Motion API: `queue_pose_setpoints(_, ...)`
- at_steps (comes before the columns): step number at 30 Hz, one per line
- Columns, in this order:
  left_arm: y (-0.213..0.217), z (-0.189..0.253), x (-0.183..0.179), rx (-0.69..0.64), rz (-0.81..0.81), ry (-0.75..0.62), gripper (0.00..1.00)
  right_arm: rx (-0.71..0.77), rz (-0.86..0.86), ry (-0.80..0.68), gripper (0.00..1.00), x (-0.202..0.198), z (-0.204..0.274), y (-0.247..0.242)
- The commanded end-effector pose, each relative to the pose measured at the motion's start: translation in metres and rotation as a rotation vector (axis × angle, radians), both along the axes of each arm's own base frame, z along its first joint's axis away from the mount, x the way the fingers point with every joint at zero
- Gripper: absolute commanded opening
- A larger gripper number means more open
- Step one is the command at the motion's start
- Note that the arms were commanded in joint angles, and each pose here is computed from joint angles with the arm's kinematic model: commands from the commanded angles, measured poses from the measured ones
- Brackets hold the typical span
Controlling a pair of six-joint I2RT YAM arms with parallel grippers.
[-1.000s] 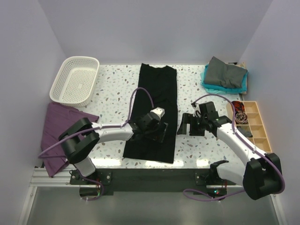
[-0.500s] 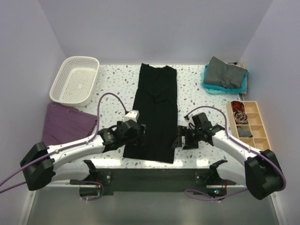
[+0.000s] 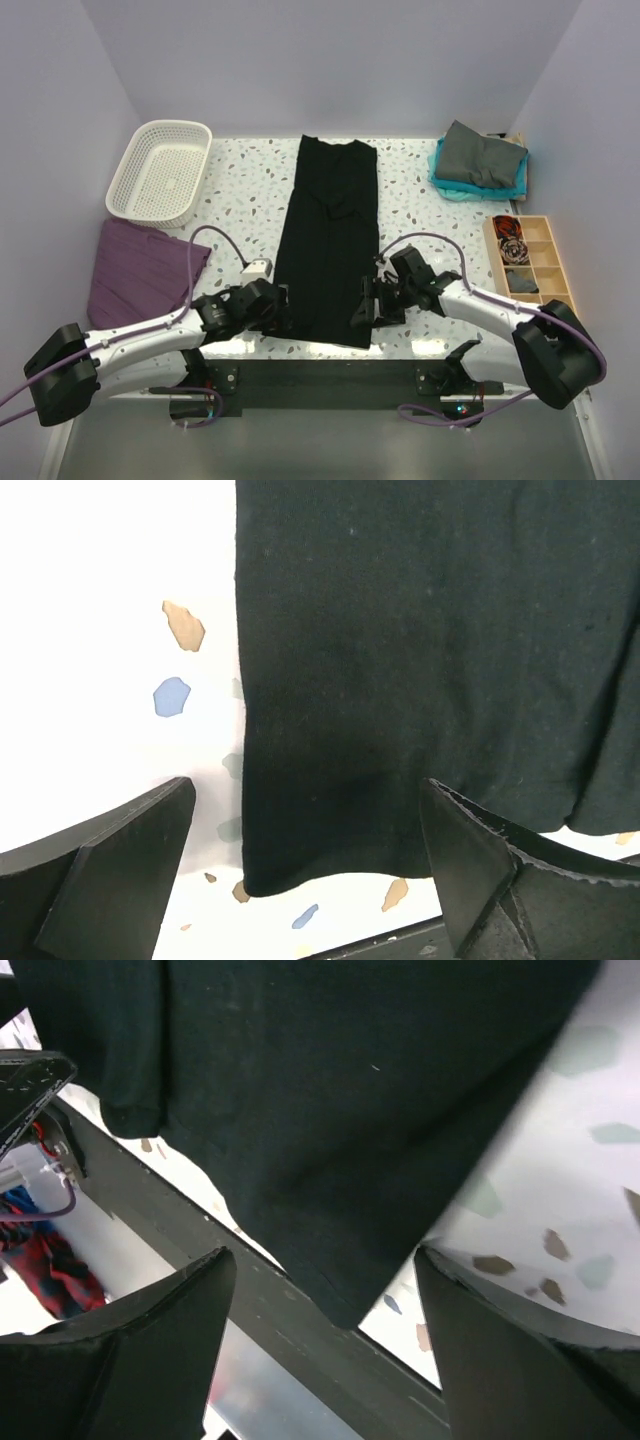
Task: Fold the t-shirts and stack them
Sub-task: Grab the bottom of the folded rectangular tshirt with both arms
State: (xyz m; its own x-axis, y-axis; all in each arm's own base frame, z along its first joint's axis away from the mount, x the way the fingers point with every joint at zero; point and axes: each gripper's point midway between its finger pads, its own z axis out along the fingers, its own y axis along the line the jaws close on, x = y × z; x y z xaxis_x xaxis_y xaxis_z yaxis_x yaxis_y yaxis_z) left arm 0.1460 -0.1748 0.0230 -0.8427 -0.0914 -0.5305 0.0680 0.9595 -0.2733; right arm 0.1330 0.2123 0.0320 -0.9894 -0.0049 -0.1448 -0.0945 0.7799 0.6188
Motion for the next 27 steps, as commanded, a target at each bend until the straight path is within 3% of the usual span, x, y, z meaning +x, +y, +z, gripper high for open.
queue_pose_setpoints(1,-0.004,-0.01,-0.01,-0.036,0.002,0.052,0.94,-0.033,-0.014,0.041,0.75,-0.006,-0.017,0.003)
queue_pose_setpoints(6,-0.02,-0.013,-0.015,-0.11,-0.05,0.068,0.71,-0.055,0.001,0.052,0.67,-0.013,-0.021,0.007)
queue_pose_setpoints(9,-0.022,-0.014,-0.017,-0.124,-0.057,0.076,0.44,-0.076,-0.016,0.047,0.46,-0.013,-0.024,0.003)
queue_pose_setpoints(10,-0.023,-0.013,-0.017,-0.13,-0.061,0.08,0.29,-0.082,-0.021,0.038,0.37,-0.012,-0.023,0.002)
queue_pose_setpoints(11,-0.024,-0.013,-0.018,-0.132,-0.062,0.082,0.22,-0.109,-0.034,0.035,0.15,-0.012,-0.025,-0.003)
queue_pose_setpoints(13,-0.027,-0.012,-0.02,-0.149,-0.074,0.091,0.04,-0.127,-0.042,0.018,0.06,-0.008,-0.022,-0.006)
queue_pose_setpoints(14,-0.029,-0.011,-0.022,-0.156,-0.078,0.097,0.0,-0.164,-0.059,0.007,0.0,-0.008,-0.022,-0.014)
queue_pose_setpoints(23,-0.044,-0.013,-0.056,-0.181,-0.133,0.167,0.0,-0.316,-0.145,-0.06,0.0,-0.012,-0.007,-0.055)
queue_pose_setpoints(24,-0.046,-0.014,-0.059,-0.18,-0.147,0.17,0.0,-0.296,-0.137,-0.049,0.14,-0.015,-0.007,-0.052)
queue_pose_setpoints(25,-0.048,-0.014,-0.059,-0.181,-0.15,0.168,0.08,-0.286,-0.136,-0.045,0.34,-0.015,-0.007,-0.05)
queue_pose_setpoints(27,-0.051,-0.011,-0.059,-0.183,-0.156,0.161,0.35,-0.288,-0.142,-0.038,0.51,-0.017,-0.008,-0.051)
